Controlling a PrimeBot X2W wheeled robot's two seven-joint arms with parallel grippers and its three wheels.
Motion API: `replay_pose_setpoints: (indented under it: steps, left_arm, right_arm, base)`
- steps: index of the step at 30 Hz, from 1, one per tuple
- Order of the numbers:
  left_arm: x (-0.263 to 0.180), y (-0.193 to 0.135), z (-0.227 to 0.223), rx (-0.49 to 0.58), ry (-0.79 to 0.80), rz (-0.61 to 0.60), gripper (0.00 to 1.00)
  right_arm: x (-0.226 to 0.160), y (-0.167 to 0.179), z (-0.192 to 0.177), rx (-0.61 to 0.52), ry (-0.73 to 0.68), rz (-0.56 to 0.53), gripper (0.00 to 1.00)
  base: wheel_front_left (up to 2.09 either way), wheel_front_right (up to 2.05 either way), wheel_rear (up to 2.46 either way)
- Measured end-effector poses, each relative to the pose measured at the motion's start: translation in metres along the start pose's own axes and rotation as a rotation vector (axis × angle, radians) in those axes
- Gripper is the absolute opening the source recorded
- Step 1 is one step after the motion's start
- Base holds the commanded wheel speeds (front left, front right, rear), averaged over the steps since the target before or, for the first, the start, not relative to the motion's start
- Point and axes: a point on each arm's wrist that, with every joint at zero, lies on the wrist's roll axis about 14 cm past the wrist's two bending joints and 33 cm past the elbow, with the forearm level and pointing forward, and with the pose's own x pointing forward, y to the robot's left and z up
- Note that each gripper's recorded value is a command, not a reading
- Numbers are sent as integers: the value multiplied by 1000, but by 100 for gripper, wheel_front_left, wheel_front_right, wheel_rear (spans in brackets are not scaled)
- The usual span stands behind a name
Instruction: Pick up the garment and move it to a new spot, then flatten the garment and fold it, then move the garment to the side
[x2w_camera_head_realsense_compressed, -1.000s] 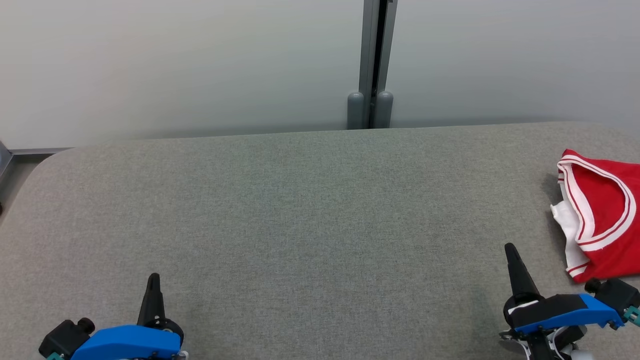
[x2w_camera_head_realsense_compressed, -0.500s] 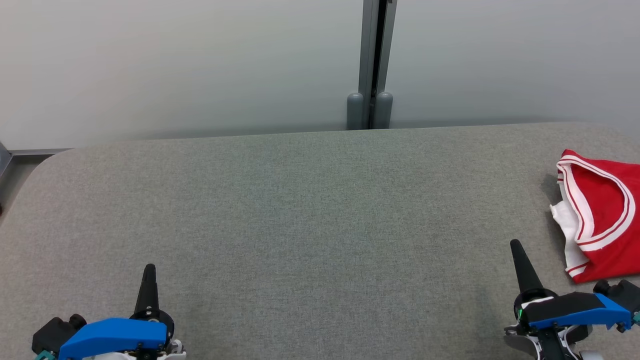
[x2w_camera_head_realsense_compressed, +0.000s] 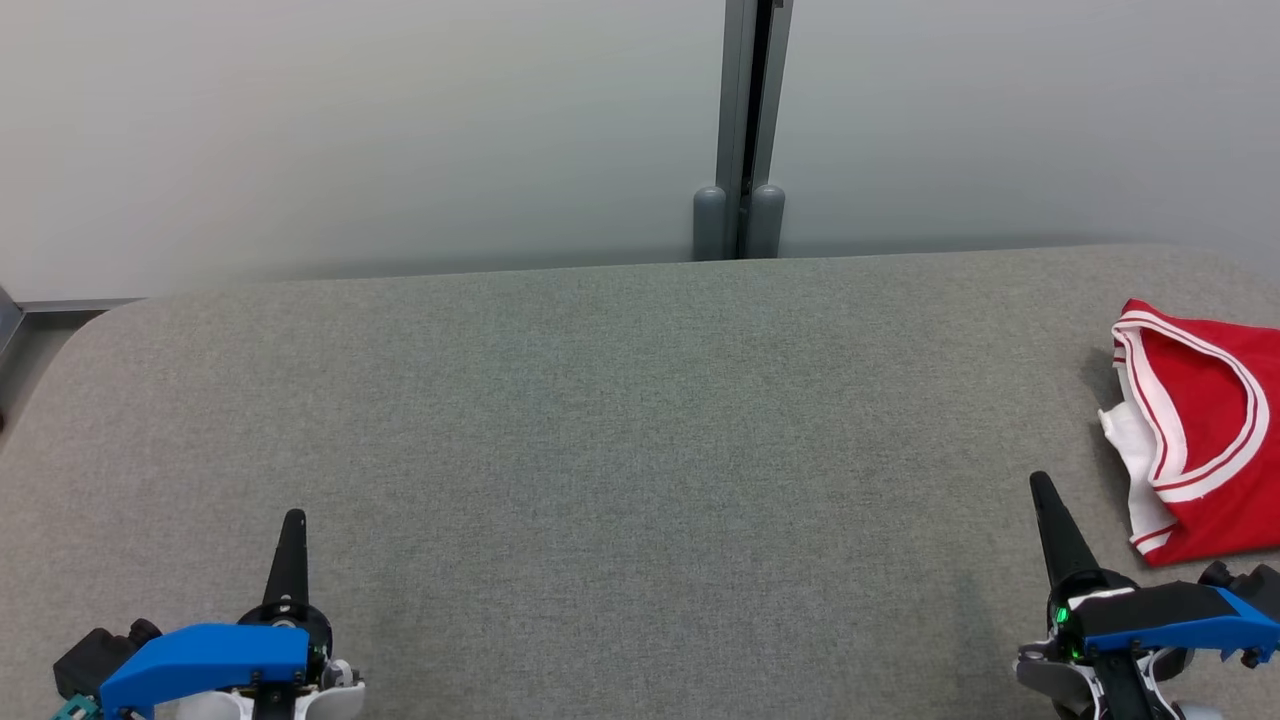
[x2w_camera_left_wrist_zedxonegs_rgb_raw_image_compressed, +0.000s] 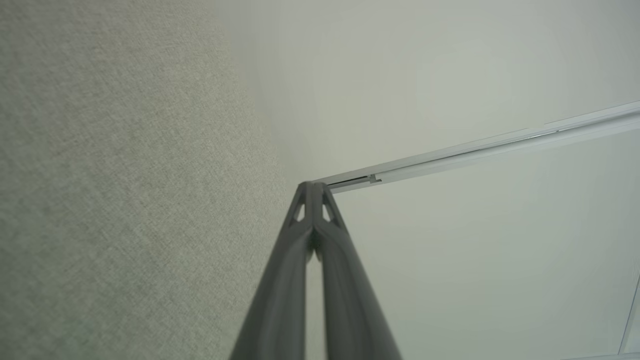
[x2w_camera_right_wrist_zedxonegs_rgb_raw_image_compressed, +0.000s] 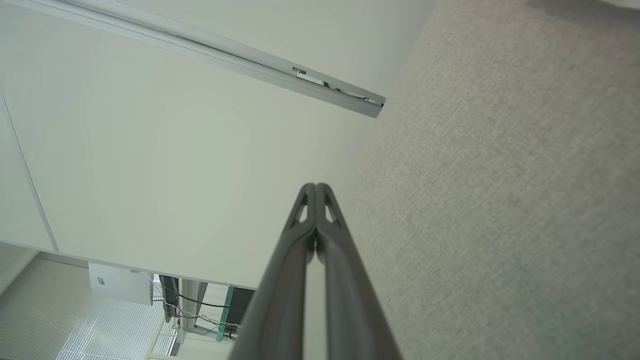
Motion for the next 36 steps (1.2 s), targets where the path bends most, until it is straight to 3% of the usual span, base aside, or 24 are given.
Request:
replay_pose_setpoints:
  steps: [36]
  left_arm:
    - [7,-27,13,-273,-4,-102,0]
  right_arm:
    - [-1,17,13,284,-10,70,0]
  base:
    - [0,0,0]
